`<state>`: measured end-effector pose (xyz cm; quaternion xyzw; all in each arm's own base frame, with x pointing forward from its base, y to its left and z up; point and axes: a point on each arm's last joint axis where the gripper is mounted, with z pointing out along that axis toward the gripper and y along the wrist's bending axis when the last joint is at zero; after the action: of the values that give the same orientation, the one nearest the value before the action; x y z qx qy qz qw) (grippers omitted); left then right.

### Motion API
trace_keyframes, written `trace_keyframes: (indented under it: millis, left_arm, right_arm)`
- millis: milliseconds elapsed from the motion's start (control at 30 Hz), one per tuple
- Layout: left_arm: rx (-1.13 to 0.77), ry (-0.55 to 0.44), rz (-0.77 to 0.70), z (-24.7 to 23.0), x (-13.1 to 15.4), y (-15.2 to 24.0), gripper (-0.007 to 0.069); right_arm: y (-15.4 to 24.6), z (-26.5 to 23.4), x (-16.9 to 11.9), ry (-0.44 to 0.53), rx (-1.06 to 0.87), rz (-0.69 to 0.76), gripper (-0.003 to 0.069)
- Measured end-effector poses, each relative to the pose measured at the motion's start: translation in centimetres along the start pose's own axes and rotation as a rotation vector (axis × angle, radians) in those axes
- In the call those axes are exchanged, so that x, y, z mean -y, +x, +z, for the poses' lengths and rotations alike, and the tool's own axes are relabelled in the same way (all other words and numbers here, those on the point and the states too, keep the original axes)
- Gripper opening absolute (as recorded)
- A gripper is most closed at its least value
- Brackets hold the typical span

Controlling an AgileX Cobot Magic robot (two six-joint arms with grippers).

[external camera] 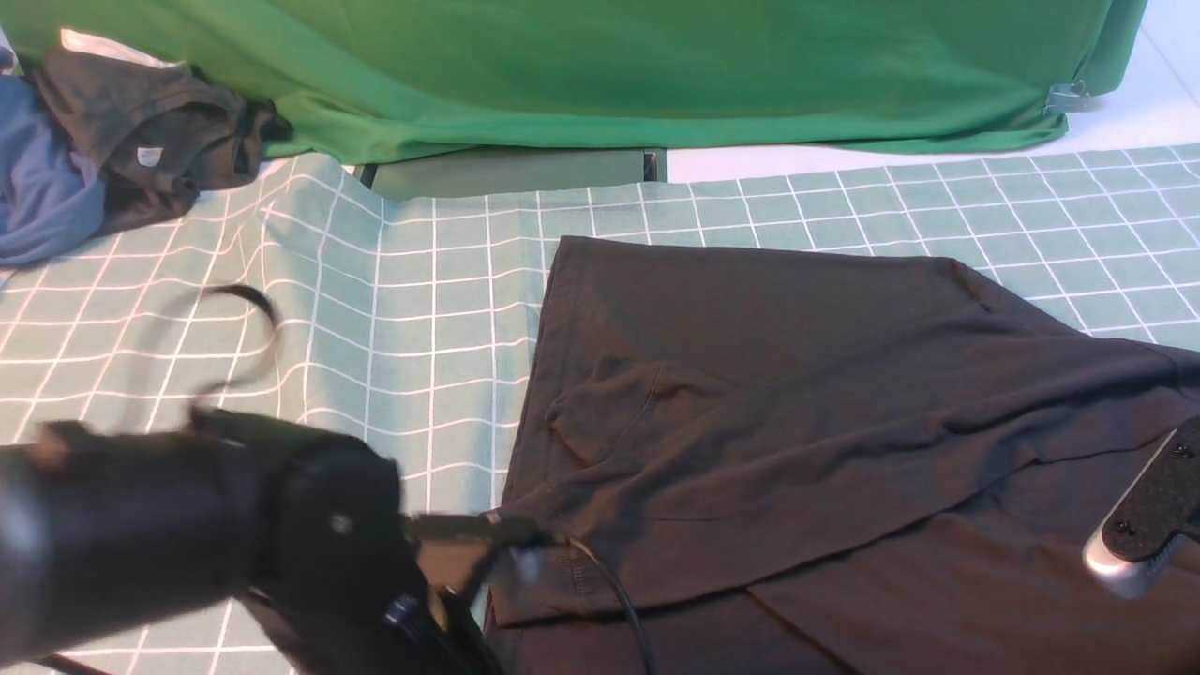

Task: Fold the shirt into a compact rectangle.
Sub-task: 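Grasp the near edge of the shirt at its hem and shoulder corners, then fold the black garment in half by bringing its near edge over to the far edge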

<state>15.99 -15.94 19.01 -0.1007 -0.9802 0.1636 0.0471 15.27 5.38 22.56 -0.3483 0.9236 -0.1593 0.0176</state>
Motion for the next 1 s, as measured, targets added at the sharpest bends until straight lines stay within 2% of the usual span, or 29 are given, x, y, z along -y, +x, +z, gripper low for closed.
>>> trace_keyframes:
  millis: [167, 433, 567, 800, 1000]
  left_arm:
    - [0.126, 0.054, -0.066, -4.0, -0.9, -1.5, 0.0014]
    - [0.258, 0.092, -0.091, -5.4, -1.4, -4.6, 0.0014]
    - [0.346, 0.095, -0.076, -7.3, -0.9, -7.1, 0.0014]
    - [0.506, 0.115, -0.117, -10.7, -2.0, -12.6, 0.0014]
    - [0.586, 0.128, -0.149, -11.8, -2.8, -17.2, 0.0014]
  right_arm:
    - [-0.7, -1.1, 0.5, 0.007, 0.034, 0.046, 0.0043]
    - [-2.3, -2.1, 2.3, 0.012, 0.071, 0.114, 0.0043]
    - [-3.2, -1.3, 3.6, 0.007, 0.065, 0.165, 0.0041]
    - [-5.6, -0.8, 5.5, 0.012, 0.105, 0.208, 0.0041]
    - [-8.0, -0.6, 7.4, 0.019, 0.139, 0.243, 0.0041]
